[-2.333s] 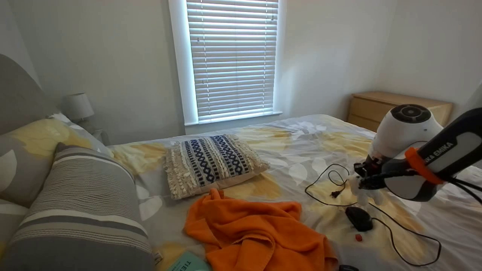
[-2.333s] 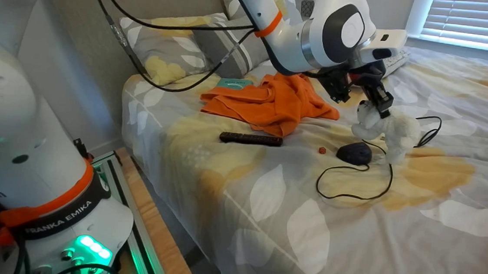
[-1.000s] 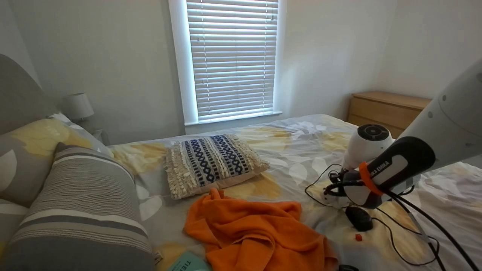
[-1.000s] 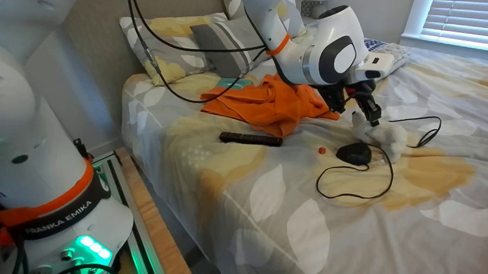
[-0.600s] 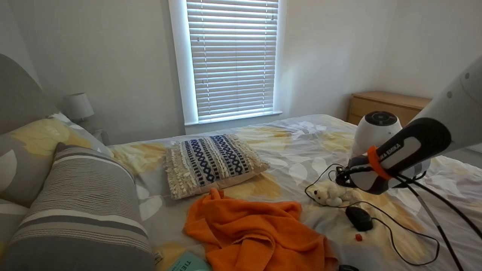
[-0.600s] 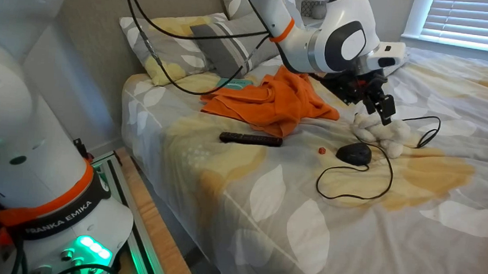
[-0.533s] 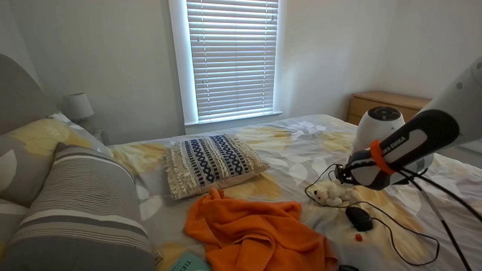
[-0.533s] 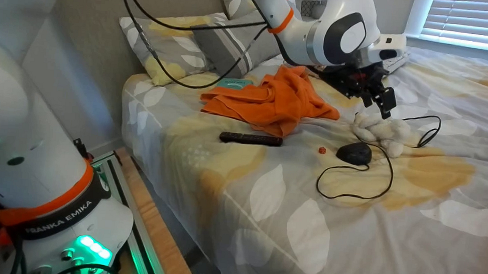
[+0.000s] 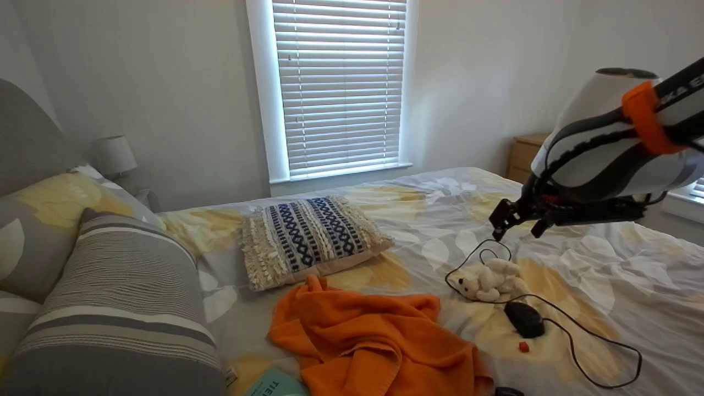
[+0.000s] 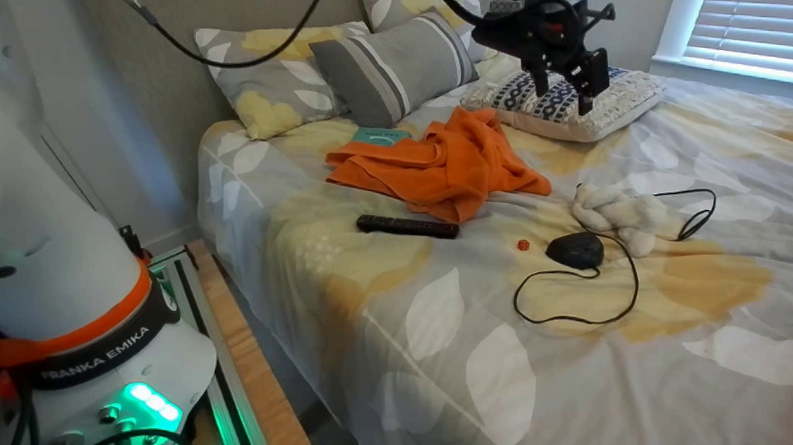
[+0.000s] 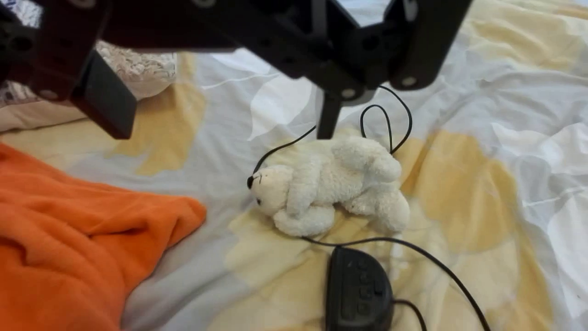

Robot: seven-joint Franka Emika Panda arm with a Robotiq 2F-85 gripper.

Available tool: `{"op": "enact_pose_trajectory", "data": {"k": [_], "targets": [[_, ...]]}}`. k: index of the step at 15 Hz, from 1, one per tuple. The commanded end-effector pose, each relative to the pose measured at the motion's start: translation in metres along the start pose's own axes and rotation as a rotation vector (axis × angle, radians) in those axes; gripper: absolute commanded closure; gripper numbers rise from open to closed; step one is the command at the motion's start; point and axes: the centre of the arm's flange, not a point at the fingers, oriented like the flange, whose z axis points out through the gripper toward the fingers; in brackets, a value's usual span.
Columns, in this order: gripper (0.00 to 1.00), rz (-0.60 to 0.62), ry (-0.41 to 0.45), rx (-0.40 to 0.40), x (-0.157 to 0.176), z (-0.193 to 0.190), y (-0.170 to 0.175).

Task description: Move the stuffed toy to the right

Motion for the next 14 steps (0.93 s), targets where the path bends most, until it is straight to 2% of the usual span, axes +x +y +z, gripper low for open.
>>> {"op": "enact_pose_trajectory", "data": {"k": [1, 4, 6, 7, 8, 14], "targets": [[0.00, 0.021, -0.121, -0.004, -0.046, -0.066, 0.001], [0.00, 0.068, -0.158, -0.033, -0.063, -0.099, 0.002], [0.00, 0.074, -0.123, -0.069, -0.073, -0.111, 0.007], [0.00, 0.057, -0.109, -0.058, -0.076, -0.116, 0.009], [0.00, 0.056, -0.121, -0.042, -0.052, -0.104, 0.006], [0.00, 0.049, -0.117, -0.048, -0.064, -0.113, 0.008]]}}
